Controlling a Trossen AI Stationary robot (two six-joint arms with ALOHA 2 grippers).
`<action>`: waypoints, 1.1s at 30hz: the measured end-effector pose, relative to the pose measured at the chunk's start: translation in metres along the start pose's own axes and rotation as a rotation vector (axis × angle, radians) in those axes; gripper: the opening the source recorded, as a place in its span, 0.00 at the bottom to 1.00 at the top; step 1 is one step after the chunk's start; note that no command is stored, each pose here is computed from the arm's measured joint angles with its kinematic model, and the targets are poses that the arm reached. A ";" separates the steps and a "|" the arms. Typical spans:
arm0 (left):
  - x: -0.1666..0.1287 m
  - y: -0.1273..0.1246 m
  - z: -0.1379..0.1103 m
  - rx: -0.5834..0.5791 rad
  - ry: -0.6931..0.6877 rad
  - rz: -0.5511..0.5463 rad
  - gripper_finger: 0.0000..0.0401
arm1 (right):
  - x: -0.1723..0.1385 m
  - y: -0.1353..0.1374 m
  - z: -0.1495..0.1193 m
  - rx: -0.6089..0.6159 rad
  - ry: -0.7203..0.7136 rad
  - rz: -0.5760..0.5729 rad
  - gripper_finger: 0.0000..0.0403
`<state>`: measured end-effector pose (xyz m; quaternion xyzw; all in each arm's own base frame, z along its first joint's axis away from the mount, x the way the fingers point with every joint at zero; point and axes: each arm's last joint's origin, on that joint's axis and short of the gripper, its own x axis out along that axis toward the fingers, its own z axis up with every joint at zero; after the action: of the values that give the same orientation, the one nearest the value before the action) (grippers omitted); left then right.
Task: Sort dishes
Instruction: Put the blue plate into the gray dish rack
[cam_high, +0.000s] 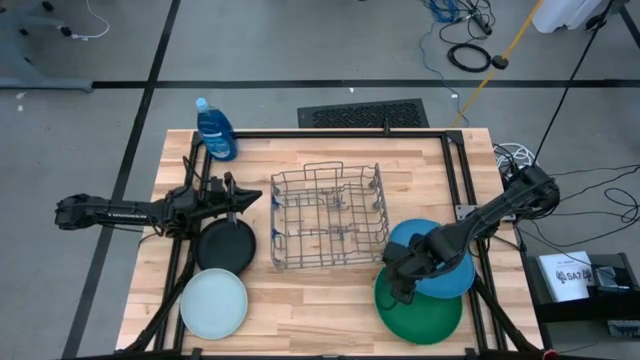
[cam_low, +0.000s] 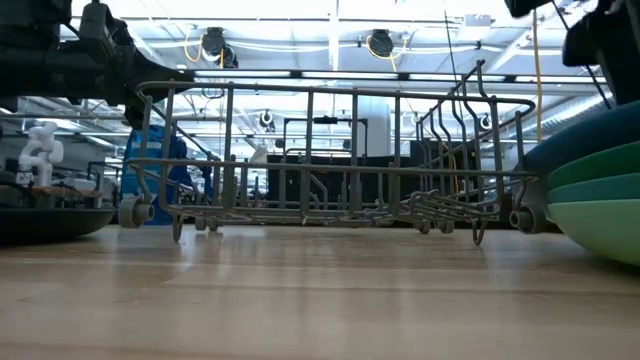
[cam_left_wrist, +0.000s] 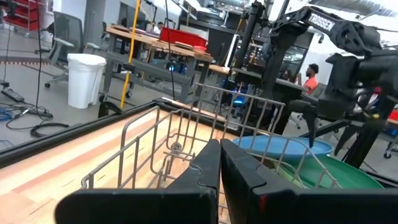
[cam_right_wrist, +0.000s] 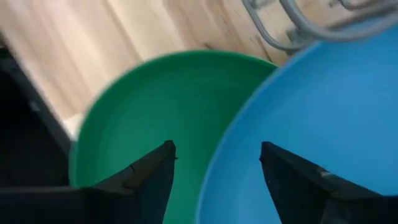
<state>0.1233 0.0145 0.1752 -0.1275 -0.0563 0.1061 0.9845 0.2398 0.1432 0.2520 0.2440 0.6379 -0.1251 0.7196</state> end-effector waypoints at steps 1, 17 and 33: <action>0.000 0.000 0.000 0.000 0.000 0.000 0.03 | 0.003 0.000 0.000 0.008 0.012 -0.023 0.56; 0.000 0.000 0.000 0.000 -0.003 -0.001 0.03 | 0.049 0.003 0.004 0.044 0.121 -0.232 0.48; 0.000 0.000 0.000 0.000 -0.002 0.000 0.03 | 0.033 0.010 0.005 0.081 0.120 -0.263 0.03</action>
<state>0.1233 0.0145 0.1754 -0.1273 -0.0575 0.1061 0.9845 0.2539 0.1536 0.2224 0.1943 0.7009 -0.2290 0.6470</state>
